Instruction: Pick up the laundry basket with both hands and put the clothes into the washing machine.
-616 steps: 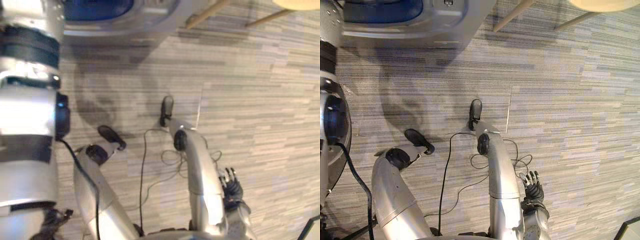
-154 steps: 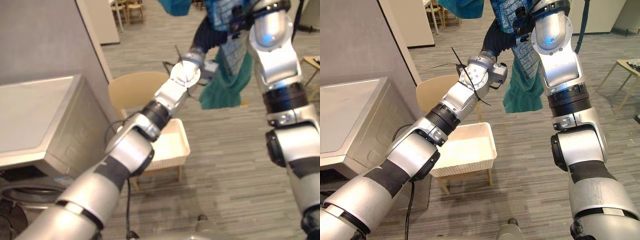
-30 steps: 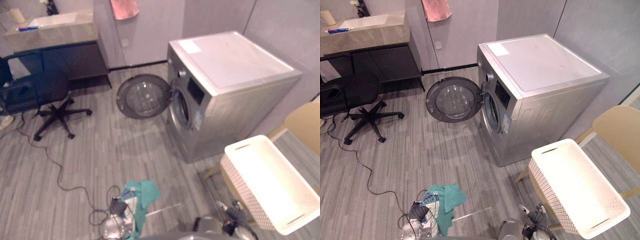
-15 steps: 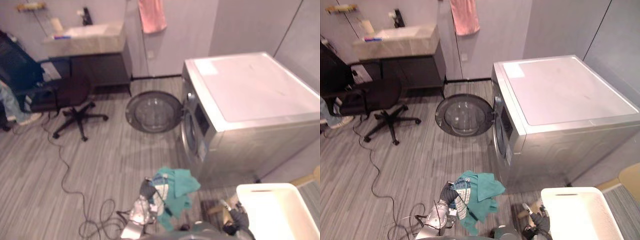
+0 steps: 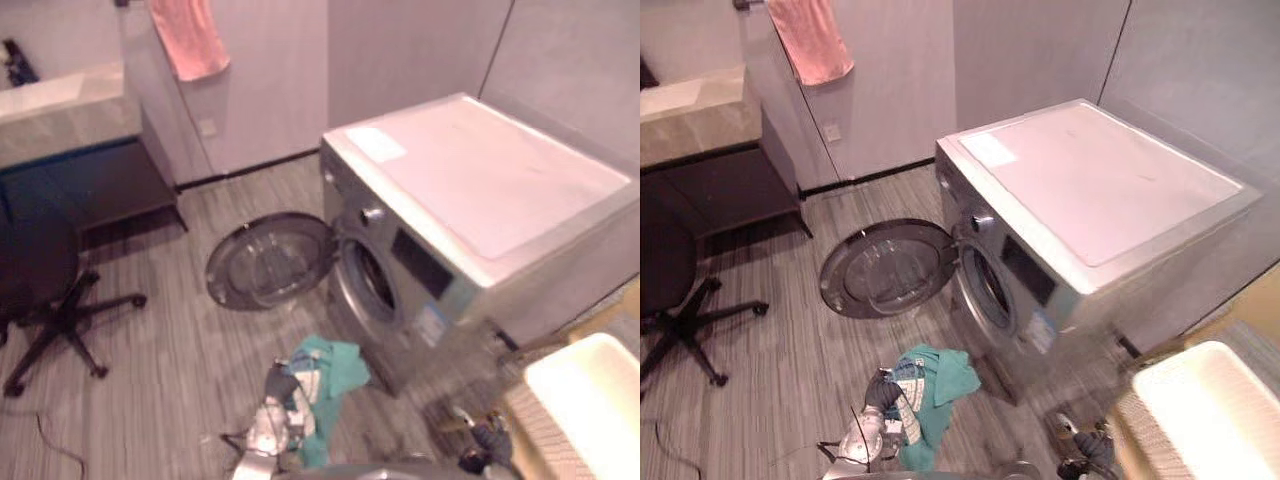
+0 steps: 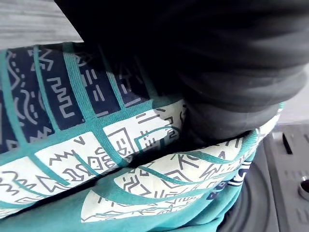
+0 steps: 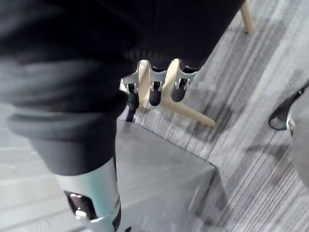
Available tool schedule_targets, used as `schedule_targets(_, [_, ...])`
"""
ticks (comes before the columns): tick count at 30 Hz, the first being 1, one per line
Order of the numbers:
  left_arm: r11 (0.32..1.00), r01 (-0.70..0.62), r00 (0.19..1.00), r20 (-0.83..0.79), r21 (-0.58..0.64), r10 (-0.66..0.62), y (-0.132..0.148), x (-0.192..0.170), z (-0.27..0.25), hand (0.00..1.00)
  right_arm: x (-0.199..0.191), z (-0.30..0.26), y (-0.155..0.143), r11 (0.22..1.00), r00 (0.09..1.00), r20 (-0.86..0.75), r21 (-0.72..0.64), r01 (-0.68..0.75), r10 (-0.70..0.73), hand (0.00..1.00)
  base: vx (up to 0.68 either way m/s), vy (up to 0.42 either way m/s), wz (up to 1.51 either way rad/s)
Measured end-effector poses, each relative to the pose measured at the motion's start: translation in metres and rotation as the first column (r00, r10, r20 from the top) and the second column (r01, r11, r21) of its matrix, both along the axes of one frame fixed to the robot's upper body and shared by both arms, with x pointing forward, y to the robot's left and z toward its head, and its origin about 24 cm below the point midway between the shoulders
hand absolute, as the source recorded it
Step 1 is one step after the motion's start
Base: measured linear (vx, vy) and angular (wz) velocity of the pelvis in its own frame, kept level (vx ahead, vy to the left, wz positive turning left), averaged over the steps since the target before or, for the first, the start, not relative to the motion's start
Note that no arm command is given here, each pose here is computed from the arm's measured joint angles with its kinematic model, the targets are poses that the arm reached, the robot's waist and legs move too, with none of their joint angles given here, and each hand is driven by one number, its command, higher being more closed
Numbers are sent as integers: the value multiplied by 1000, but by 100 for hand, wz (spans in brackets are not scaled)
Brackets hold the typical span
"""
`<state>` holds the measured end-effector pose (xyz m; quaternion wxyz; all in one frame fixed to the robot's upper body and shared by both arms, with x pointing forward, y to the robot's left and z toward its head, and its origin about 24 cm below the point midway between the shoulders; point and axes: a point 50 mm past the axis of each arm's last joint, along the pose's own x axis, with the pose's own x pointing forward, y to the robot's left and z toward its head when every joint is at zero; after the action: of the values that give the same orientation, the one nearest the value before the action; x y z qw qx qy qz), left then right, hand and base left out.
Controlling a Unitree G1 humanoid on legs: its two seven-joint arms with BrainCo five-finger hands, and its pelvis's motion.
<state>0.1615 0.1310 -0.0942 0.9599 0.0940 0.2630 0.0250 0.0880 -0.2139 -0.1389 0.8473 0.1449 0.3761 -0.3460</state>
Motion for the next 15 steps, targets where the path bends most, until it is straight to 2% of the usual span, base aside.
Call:
schedule_targets(1, [1000,-4,1000,1,30,4,11,0,0,100,-2,-5,14,999,1000,-11,47,-4,4,0,350,528,18])
schedule_targets(2, [999,-7,1000,0,34,7,14,0,0,100,-2,-6,16,998,1000,-17,56,-7,8,0,315,513,-9])
schedule_targets(8, [999,-33,999,21,34,32,17,5,3,100,21,6,8,995,992,102,72,67,-74,0,210,414,-88])
schedule_targets(11, [999,-27,996,81,34,24,16,24,14,100,23,9,7,996,991,117,61,58,-65,0,215,186,-115])
schedule_targets(15, [1000,-12,992,123,9,11,10,42,22,100,27,15,1,999,987,153,35,41,-46,0,231,7,-83])
